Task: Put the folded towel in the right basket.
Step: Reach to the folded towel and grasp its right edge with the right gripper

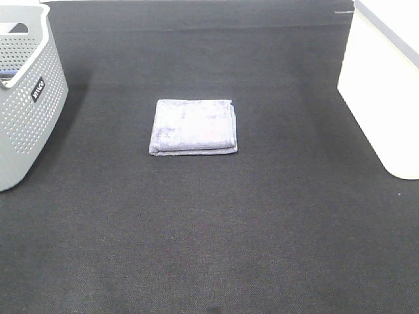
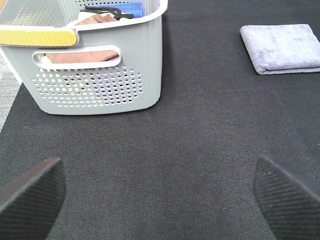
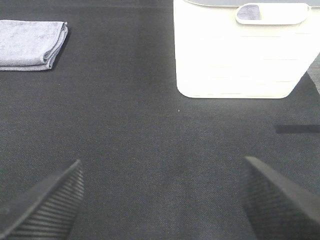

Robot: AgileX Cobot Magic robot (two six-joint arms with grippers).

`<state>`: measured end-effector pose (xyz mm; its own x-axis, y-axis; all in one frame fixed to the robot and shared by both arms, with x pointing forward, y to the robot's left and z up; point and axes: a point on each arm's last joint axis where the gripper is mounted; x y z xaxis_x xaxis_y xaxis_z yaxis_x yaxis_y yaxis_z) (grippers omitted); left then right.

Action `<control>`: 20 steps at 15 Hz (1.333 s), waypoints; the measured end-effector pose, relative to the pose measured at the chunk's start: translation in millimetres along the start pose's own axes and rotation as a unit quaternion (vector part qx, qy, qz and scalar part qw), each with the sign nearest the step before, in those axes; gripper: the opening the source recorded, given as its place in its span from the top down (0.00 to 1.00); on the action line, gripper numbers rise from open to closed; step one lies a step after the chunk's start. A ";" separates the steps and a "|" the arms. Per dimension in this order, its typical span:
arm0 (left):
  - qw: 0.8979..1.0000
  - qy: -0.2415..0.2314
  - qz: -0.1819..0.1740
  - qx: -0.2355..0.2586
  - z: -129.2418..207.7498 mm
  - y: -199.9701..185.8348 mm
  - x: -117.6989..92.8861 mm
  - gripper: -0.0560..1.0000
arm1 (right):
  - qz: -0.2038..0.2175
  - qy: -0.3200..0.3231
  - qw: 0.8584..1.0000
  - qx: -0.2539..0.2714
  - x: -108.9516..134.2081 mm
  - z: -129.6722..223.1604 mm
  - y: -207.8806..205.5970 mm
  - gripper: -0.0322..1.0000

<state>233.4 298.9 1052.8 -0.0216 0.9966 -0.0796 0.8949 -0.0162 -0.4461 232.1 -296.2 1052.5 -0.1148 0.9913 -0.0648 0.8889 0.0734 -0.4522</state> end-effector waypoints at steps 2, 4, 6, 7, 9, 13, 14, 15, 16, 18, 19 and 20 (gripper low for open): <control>1.000 0.000 0.000 0.000 0.0 0.0 0.0 0.03 | 0.000 0.000 1.000 0.000 0.0 0.0 0.0 0.19; 1.000 0.000 0.000 0.000 0.0 0.0 0.0 0.03 | 0.000 0.000 1.000 0.000 0.0 0.0 0.0 0.19; 1.000 0.000 0.000 0.000 0.0 0.0 0.0 0.03 | 0.000 0.000 1.000 0.000 0.0 0.0 0.0 0.19; 1.000 0.000 0.000 0.000 0.0 0.0 0.0 0.03 | 0.000 0.000 1.000 0.000 0.0 0.0 0.0 0.19; 1.000 0.000 0.000 0.000 0.0 0.0 0.0 0.03 | 0.000 0.000 1.000 0.000 0.0 0.0 0.0 0.19; 1.000 0.000 0.000 0.000 0.0 0.0 0.0 0.03 | 0.000 0.000 1.000 0.000 0.0 0.0 0.0 0.19; 1.000 0.000 0.000 0.000 0.0 0.0 0.0 0.03 | 0.000 0.000 1.000 0.000 0.0 0.0 0.0 0.20; 1.000 0.000 0.000 0.000 0.0 0.0 0.0 0.03 | 0.000 0.000 1.000 0.000 -0.2 -2.4 0.3 0.20; 1.000 0.000 0.000 0.000 0.0 0.0 0.0 0.03 | 0.001 0.000 1.000 -0.005 -1.0 -9.9 1.5 0.21; 1.000 0.000 0.000 0.000 0.0 0.0 0.0 0.03 | 0.000 0.004 1.000 -0.015 -3.6 -39.9 11.8 0.22; 1.000 0.000 0.000 0.000 0.0 0.0 0.0 0.03 | -0.003 0.007 1.000 -0.008 -4.7 -55.1 21.2 0.22; 1.000 0.000 0.000 0.000 0.0 0.0 0.0 0.03 | -0.003 0.007 1.000 -0.008 -4.7 -55.1 21.2 0.22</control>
<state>233.4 298.9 1052.8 -0.0216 0.9966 -0.0796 0.8949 -0.0162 -0.4461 275.9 -293.3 1092.3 -0.1147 0.9922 -0.0492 0.8955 0.0818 -0.4375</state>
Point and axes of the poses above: a point on each arm's last joint axis where the gripper is mounted, y pointing out along that axis toward the gripper, x along the wrist's bending axis when the last joint is at zero, z = x × y, and after that the axes turned 5 degrees about -y, right-handed
